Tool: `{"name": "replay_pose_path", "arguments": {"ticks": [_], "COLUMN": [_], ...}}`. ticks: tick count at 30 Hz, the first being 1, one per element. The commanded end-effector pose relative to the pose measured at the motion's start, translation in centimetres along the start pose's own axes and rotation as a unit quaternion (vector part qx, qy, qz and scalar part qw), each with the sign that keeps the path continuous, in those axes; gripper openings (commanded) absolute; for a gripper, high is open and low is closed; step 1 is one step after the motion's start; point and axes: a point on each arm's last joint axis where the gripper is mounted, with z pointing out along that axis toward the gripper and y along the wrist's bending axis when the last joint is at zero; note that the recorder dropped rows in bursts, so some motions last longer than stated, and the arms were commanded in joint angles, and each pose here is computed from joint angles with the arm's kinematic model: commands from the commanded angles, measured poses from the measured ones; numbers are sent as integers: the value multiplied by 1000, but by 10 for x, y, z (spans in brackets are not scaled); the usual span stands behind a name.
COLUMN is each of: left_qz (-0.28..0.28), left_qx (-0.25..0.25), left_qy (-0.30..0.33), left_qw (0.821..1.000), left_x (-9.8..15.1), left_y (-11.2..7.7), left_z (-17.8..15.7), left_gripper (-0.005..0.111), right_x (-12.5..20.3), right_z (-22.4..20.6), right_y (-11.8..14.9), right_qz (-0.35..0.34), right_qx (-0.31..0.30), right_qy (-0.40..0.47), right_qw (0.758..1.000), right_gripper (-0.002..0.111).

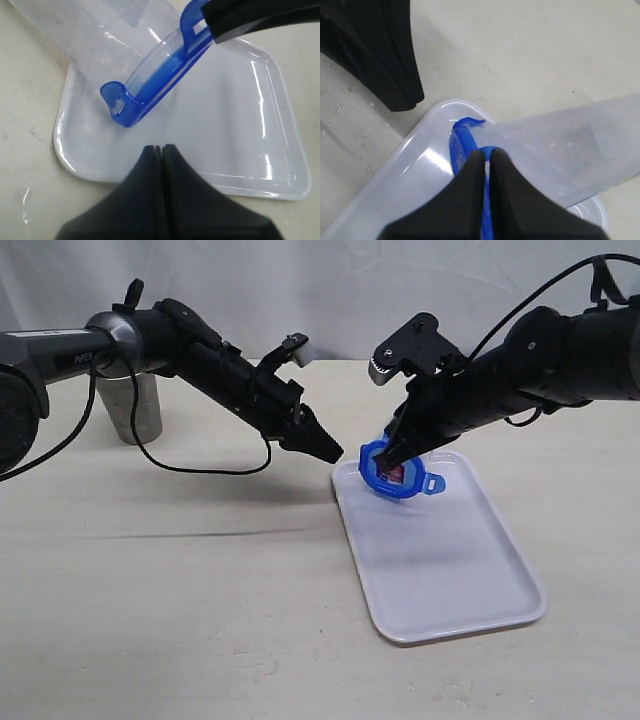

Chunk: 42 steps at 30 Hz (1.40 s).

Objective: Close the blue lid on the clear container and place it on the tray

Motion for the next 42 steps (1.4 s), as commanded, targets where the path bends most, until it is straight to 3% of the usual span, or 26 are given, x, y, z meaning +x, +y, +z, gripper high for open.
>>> {"name": "replay_pose_path", "arguments": {"ticks": [1, 21, 42], "left_qz": [2, 3, 6], "left_qx": [1, 0, -3], "left_qy": [-3, -1, 7], "left_qw": [1000, 1000, 1000], "left_x": [-5, -4, -3], "left_y": [-3, -3, -2], "left_z": [-4, -4, -4], "left_gripper": [0, 0, 0], "right_x": [-5, 1, 24], "right_z": [-5, -4, 29], "right_y": [-2, -7, -1], "right_qz": [-3, -15, -4], "right_qx": [9, 35, 4], "right_qy": [-11, 16, 73], "right_qw": [1000, 999, 997], "right_gripper": [4, 4, 4]}}
